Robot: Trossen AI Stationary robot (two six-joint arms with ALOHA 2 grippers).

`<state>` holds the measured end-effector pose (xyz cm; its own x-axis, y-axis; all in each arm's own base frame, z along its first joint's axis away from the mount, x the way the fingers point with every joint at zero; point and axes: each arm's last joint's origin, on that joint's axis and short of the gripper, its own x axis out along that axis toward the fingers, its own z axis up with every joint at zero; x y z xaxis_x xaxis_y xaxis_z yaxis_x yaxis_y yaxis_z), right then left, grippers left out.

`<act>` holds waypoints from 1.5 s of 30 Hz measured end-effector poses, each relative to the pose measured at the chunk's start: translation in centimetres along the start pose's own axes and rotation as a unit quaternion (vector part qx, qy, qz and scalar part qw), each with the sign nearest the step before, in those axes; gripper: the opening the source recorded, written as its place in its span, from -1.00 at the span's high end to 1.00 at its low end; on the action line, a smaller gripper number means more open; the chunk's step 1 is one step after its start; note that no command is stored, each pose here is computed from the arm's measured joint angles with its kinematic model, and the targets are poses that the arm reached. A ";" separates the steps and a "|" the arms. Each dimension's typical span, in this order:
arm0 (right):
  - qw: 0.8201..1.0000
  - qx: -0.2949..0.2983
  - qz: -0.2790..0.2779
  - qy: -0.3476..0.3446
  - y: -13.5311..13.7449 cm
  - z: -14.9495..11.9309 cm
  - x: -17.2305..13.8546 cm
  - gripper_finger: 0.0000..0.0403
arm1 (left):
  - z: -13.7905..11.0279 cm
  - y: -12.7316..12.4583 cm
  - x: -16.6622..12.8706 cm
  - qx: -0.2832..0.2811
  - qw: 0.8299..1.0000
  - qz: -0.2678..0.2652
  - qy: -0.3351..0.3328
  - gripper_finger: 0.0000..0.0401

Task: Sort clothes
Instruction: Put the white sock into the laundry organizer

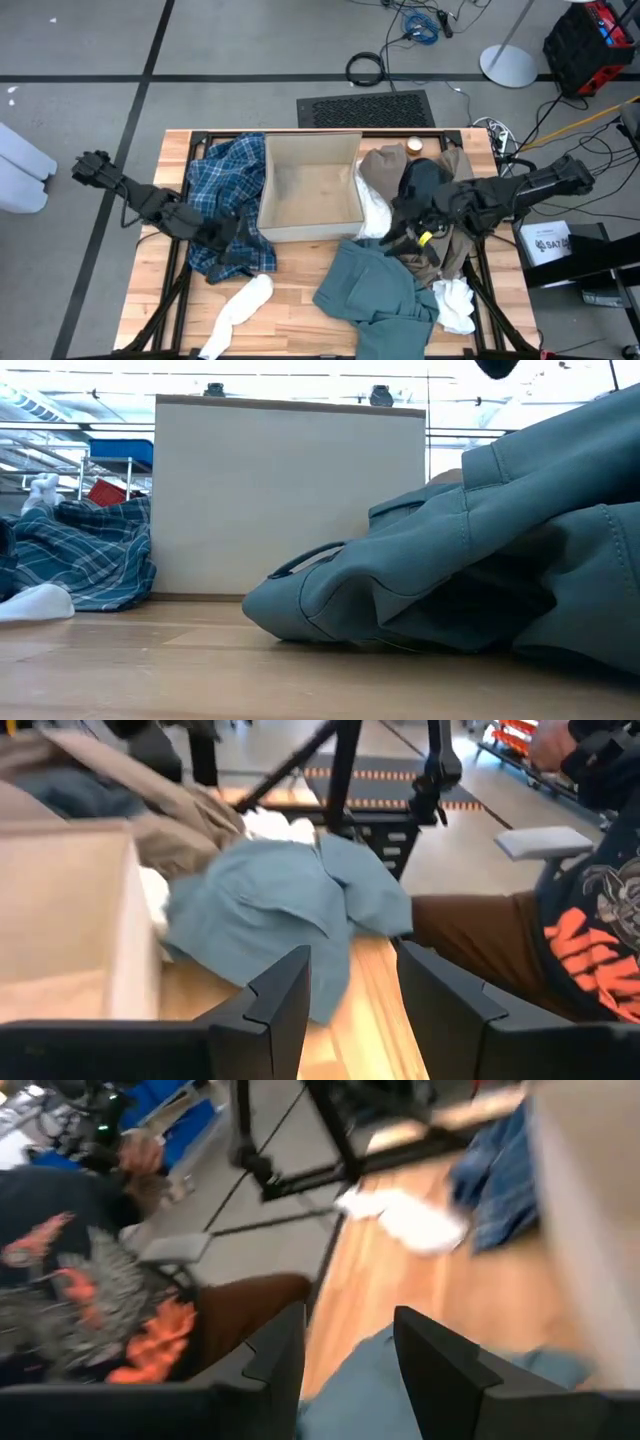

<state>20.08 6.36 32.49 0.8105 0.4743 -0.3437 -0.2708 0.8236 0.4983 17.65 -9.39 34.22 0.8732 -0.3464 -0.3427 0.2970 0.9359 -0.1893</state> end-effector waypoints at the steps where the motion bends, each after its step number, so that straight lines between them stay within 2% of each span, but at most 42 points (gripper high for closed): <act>1: 1.000 0.020 0.003 0.016 0.1 -0.3 0.3 0.30 | -0.2 -0.2 0.4 -0.003 1.000 -0.003 0.007 0.20; 5: 0.992 0.098 -0.003 0.082 0.4 -1.8 1.1 0.30 | -1.1 -1.2 2.0 -0.002 0.999 -0.016 0.043 0.20; 8: 0.983 0.136 -0.015 0.124 0.7 -2.8 1.4 0.30 | -1.8 -1.7 3.3 -0.002 0.997 -0.020 0.070 0.20; 12: 0.974 0.157 -0.023 0.164 1.3 -3.9 1.8 0.30 | -3.1 -2.2 5.3 -0.072 0.991 -0.009 0.114 0.20; 16: 0.970 0.153 -0.021 0.188 1.9 -4.7 2.1 0.30 | -5.0 -3.1 7.0 -0.102 0.978 -0.018 0.180 0.20; 27: 0.976 0.112 -0.023 0.185 2.0 -4.8 2.2 0.30 | -9.8 -4.6 11.0 -0.070 0.948 -0.016 0.309 0.20; 35: 0.979 0.079 -0.017 0.186 2.0 -4.8 2.2 0.30 | -13.4 -3.3 12.5 0.027 0.910 0.046 0.410 0.20; 39: 0.980 0.069 -0.015 0.186 2.0 -4.8 2.2 0.30 | -14.2 -2.2 13.5 0.068 0.899 0.059 0.429 0.20; 45: 0.981 0.055 -0.012 0.186 2.0 -4.8 2.2 0.30 | -15.0 -0.9 14.5 0.089 0.886 0.060 0.452 0.20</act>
<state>18.84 10.55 28.90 0.5649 0.5522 -0.6131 -0.1786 0.8073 0.5625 24.20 -16.20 15.63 0.2607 -0.0788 -0.9622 0.3490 0.9369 0.0178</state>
